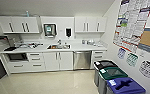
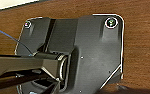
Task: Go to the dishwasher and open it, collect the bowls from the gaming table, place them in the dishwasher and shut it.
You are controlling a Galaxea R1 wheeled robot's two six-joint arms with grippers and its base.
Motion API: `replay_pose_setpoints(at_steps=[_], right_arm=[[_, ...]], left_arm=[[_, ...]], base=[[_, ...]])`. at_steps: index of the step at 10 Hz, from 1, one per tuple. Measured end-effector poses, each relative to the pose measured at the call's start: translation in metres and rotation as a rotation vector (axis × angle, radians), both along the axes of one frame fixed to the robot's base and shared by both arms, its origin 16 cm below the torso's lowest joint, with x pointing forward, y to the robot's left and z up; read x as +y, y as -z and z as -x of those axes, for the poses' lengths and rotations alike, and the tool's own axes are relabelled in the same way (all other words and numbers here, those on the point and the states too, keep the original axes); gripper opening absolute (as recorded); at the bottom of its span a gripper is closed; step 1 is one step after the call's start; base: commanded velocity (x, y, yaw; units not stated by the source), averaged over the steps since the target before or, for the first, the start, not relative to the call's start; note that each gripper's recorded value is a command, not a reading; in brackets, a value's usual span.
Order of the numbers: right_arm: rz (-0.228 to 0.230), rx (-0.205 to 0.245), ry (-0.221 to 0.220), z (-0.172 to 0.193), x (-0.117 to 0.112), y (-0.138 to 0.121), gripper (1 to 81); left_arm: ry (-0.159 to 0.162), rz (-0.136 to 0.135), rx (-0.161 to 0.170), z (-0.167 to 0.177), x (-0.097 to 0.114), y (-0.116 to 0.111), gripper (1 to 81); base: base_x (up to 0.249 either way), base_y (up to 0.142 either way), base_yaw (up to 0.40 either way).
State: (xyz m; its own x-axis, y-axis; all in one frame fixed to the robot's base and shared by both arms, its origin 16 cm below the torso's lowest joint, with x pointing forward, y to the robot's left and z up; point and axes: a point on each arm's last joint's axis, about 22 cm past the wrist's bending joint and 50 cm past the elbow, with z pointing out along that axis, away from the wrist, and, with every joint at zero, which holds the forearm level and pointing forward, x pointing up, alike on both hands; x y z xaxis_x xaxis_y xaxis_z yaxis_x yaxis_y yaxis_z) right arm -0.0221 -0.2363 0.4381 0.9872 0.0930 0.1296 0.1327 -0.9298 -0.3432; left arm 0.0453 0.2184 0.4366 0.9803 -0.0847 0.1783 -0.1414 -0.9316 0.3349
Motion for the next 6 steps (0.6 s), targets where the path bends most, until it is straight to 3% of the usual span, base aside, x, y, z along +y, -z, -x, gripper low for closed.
replay_pose_setpoints(at_steps=[6], right_arm=[[0.000,-0.004,0.000,-0.0027,-0.0002,0.0000,81.1]], left_arm=[[0.000,0.000,-0.001,-0.0007,-0.0004,-0.0001,81.1]], base=[[0.101,0.000,0.000]])
